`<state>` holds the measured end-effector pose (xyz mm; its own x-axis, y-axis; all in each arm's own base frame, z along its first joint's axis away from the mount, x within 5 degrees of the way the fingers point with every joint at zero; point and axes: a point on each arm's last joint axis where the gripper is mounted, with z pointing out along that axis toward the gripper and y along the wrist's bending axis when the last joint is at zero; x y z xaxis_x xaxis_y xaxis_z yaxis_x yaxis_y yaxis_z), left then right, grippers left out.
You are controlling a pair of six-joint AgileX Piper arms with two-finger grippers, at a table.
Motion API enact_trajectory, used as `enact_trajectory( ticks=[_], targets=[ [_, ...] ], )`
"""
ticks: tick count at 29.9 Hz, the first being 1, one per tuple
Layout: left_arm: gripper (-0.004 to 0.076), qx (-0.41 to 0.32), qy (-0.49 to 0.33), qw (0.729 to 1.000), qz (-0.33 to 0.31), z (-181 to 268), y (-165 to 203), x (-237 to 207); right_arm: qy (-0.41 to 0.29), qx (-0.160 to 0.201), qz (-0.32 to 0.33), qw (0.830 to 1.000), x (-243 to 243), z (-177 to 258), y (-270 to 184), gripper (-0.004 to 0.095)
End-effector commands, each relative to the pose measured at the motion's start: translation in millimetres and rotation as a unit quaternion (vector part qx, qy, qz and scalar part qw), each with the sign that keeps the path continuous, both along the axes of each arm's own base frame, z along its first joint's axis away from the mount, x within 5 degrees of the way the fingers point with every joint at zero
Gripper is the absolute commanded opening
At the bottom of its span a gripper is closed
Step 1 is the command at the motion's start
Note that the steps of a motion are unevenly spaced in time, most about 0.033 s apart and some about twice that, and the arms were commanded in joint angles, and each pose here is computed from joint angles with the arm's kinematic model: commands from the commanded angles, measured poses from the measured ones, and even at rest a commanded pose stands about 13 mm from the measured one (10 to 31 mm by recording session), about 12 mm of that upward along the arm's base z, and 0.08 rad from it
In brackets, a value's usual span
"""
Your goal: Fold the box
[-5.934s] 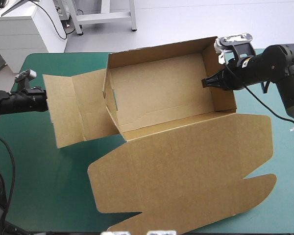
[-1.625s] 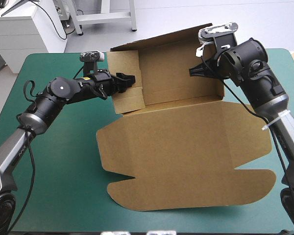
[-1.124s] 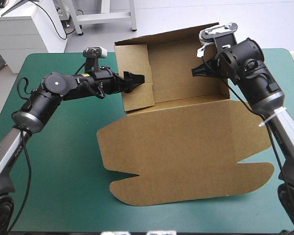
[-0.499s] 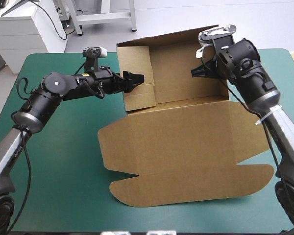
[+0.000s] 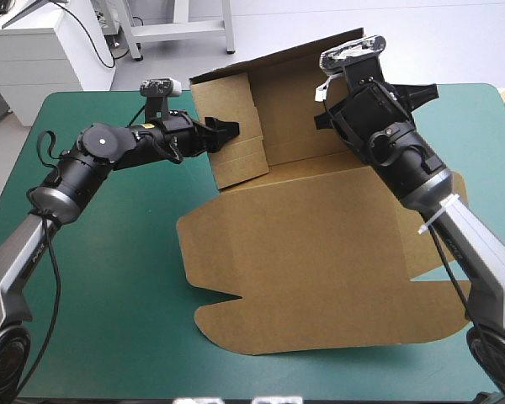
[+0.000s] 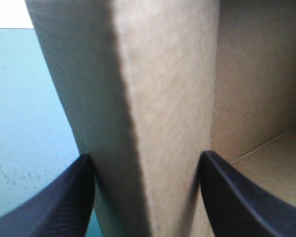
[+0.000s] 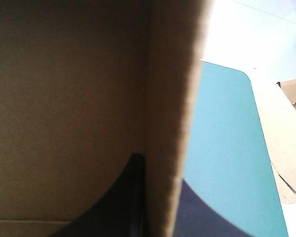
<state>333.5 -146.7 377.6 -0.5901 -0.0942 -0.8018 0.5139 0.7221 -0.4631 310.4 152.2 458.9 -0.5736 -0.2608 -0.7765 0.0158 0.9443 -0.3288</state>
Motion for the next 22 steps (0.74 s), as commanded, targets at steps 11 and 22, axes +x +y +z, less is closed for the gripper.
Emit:
enact_trajectory(
  ticks=[11, 22],
  targets=[
    [-0.0008, -0.12, 0.024, 0.992, 0.0, 14, -13, 5, -0.07, 0.058, 0.022, 0.996, -16, 39, -4, 0.0],
    [-0.0008, -0.013, 0.049, 0.997, 0.06, 33, -1, 9, 0.0, 0.072, 0.031, 0.997, -2, 22, -12, -0.0002]
  ],
)
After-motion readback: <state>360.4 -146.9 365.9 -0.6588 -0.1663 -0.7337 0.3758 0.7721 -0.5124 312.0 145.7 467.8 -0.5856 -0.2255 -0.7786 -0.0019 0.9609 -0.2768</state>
